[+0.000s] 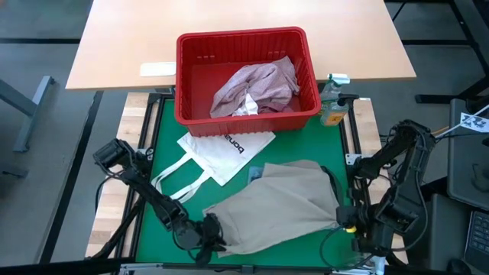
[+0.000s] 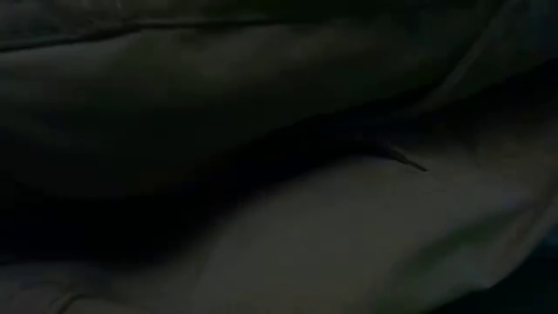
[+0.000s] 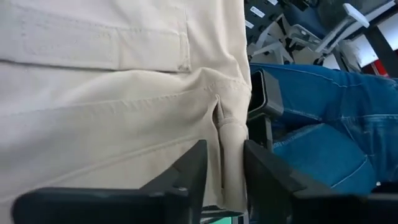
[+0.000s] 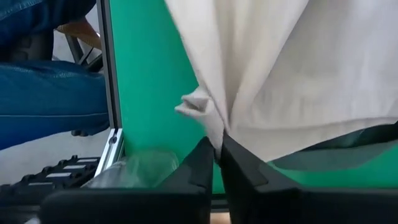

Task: Fold laundry
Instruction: Fold the gray shorts

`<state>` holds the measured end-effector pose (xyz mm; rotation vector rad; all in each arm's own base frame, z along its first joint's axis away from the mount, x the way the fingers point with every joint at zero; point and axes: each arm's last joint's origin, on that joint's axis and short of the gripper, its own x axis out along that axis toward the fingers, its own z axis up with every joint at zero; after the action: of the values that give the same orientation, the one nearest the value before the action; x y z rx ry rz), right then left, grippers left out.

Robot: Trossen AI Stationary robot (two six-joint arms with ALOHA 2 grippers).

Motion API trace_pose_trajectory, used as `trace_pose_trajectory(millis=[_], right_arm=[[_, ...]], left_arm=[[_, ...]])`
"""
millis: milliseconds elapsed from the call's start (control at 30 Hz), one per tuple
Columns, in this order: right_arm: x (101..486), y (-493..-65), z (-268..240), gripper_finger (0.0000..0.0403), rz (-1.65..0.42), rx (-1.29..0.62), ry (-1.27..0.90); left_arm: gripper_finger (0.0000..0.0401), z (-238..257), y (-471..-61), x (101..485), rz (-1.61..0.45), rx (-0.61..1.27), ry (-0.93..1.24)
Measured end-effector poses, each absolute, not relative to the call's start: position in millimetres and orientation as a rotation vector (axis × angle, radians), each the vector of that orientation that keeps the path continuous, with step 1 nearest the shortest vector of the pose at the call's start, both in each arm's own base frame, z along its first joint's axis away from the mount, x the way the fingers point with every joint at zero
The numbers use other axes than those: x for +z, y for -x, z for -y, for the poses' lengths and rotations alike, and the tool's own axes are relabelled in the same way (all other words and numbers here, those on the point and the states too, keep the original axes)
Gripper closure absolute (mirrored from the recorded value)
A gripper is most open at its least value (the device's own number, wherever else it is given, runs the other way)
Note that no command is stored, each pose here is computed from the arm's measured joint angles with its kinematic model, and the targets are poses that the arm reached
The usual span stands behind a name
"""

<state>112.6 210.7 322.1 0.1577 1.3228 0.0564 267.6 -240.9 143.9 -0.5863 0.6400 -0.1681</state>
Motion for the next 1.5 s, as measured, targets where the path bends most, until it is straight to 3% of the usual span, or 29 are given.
trace_pose_trajectory(millis=[233, 433, 833, 1000, 1267, 1500], right_arm=[[321.9, -111.9, -209.7, 0.0296, -1.331, 0.051, -0.151], [321.1, -109.6, -207.6, 0.0255, -1.382, 0.025, -0.165], [321.1, -109.1, -208.1, 0.0253, -1.392, -0.288, -0.553], [311.2, -109.5, -208.9, 0.0253, -1.387, -0.347, -0.607], [272.8, -113.0, -217.6, 0.0253, -1.401, -0.306, -0.665], [265.1, -114.3, -217.6, 0.0253, -1.362, -0.29, -0.643]], left_arm=[[0.0277, 239.5, -268.8, 143.8, -0.634, -0.176, 0.549], [0.0279, 242.9, -266.6, 143.3, -0.679, -0.337, 0.417], [0.0282, 245.8, -263.8, 143.3, -0.669, -0.341, 0.391], [0.0282, 245.4, -264.1, 143.3, -0.661, -0.326, 0.389], [0.0282, 245.1, -264.3, 143.3, -0.659, -0.321, 0.389], [0.0282, 244.4, -264.9, 143.3, -0.658, -0.318, 0.39]])
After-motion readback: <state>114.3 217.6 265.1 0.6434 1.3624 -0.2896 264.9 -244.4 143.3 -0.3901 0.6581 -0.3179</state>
